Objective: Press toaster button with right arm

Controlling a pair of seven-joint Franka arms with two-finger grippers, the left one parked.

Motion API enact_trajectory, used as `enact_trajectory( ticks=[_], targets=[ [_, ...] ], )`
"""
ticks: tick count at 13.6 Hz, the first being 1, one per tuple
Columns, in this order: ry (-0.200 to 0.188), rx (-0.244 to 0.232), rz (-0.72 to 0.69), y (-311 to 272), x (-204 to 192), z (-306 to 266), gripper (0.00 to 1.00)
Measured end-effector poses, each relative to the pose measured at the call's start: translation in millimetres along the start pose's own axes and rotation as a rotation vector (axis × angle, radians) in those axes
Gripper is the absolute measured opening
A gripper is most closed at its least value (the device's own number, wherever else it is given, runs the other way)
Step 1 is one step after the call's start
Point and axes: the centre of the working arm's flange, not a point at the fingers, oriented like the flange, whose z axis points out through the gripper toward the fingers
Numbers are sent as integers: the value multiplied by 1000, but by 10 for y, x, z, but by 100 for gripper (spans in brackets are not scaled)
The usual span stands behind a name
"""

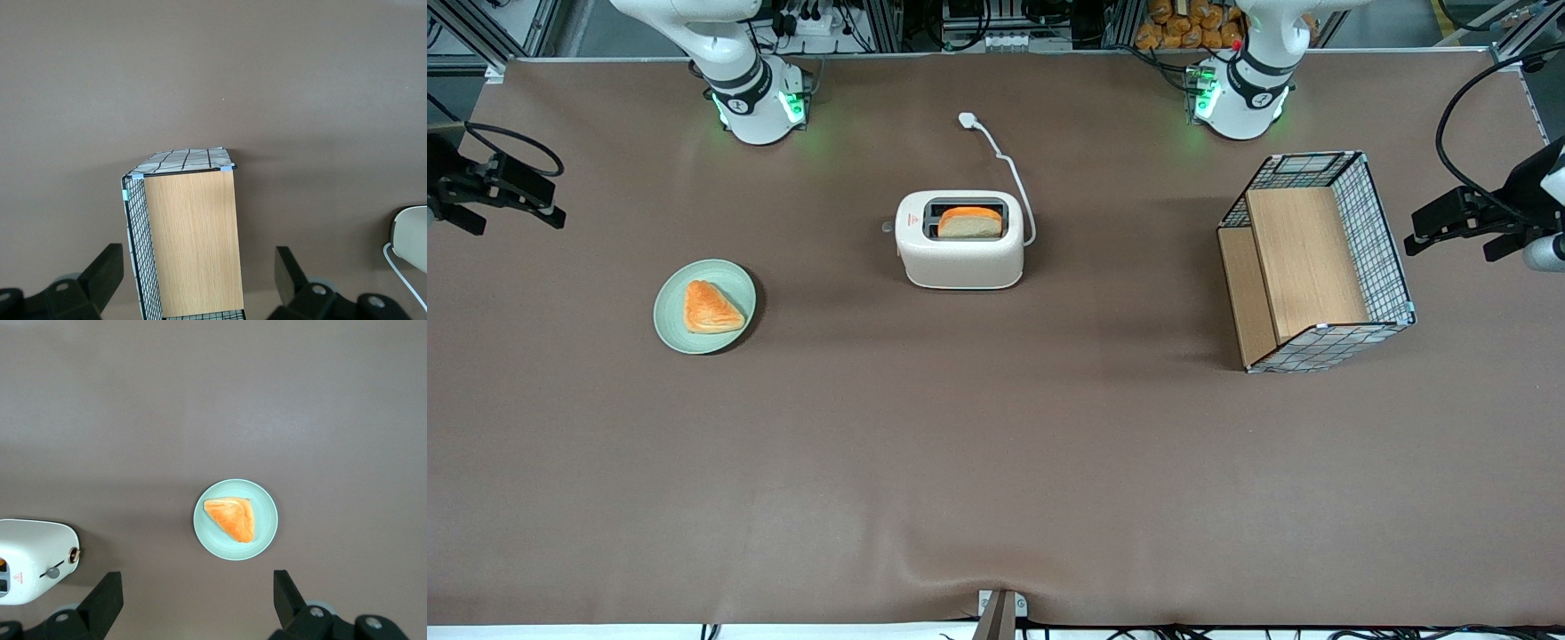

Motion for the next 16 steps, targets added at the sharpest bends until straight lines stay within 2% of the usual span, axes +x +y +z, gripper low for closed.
enact_trajectory(
  ticks=[16],
  targets=[
    [12,-5,-5,-9,114,5,100]
  ],
)
